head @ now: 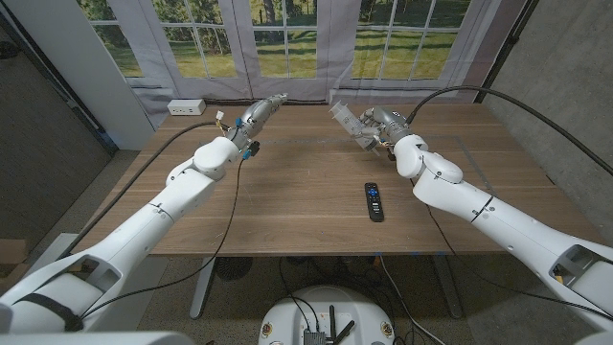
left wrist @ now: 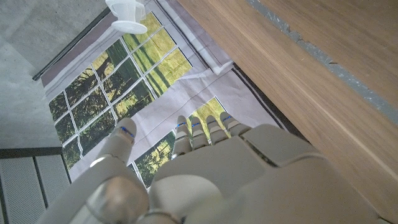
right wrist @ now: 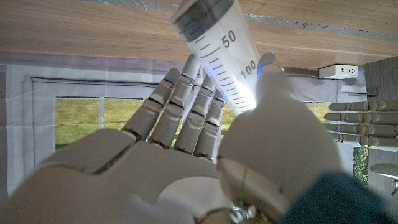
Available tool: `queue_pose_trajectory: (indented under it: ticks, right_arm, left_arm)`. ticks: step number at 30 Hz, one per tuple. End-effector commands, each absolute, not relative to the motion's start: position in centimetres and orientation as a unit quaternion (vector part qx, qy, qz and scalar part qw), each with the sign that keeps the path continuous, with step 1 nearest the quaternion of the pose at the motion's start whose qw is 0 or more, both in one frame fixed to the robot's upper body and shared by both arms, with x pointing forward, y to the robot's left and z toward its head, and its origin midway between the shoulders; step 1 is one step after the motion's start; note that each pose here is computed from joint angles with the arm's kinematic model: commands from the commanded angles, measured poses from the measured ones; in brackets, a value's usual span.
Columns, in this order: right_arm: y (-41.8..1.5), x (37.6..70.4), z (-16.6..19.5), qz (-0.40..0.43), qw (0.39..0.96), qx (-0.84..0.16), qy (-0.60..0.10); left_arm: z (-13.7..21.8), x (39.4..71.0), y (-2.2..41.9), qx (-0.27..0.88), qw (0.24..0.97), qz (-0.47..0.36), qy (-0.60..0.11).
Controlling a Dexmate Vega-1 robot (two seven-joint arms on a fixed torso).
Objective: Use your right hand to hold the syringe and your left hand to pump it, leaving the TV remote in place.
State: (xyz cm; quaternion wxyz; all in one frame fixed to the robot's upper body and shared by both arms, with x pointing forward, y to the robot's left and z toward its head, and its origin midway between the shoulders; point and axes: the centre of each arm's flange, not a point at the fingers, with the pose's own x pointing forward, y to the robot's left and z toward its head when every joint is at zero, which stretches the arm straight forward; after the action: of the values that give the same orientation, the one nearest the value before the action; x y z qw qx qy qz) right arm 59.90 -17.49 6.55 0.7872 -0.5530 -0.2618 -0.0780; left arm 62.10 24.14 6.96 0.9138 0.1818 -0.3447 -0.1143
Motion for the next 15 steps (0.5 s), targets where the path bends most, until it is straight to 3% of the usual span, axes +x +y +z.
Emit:
queue_pose_trajectory:
  ticks: [1, 15]
  right_arm:
    - [-16.5, 59.6, 6.9, -0.064, 0.771, -0.576, -0.266]
    - [-15.2, 59.5, 7.7, -0.044, 0.731, -0.622, -0.278]
  left_arm:
    - [3.9, 62.7, 26.5, 0.103, 0.937, -0.09, -0.322]
    - [1.4, 63.1, 27.3, 0.058, 0.946, -0.061, -0.314]
